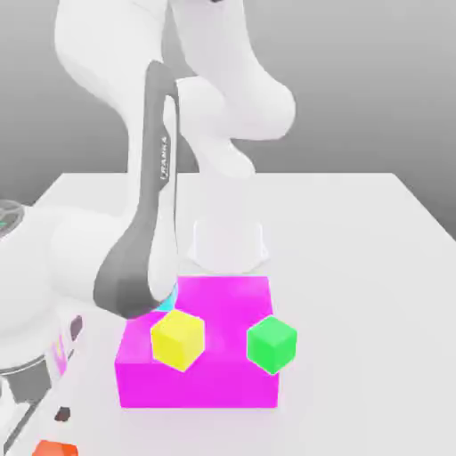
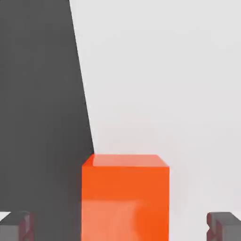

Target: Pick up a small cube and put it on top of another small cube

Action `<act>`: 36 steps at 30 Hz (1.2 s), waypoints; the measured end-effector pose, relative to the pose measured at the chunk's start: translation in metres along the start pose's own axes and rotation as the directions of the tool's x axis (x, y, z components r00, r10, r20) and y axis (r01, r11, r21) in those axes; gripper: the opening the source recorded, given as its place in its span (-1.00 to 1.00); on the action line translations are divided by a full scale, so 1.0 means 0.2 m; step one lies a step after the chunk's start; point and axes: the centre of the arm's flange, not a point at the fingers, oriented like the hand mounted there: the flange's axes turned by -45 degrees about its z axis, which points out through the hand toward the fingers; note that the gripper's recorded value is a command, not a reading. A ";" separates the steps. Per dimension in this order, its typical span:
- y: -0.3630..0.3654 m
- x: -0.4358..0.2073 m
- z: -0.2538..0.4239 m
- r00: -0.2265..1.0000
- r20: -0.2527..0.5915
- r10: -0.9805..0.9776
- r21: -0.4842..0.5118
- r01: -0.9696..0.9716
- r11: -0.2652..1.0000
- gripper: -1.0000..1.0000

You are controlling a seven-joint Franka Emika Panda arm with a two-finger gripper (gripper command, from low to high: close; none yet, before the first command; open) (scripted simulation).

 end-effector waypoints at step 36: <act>1.01 -0.24 -1.03 0.928 0.012 0.371 -0.002 -0.371 0.929 -1.00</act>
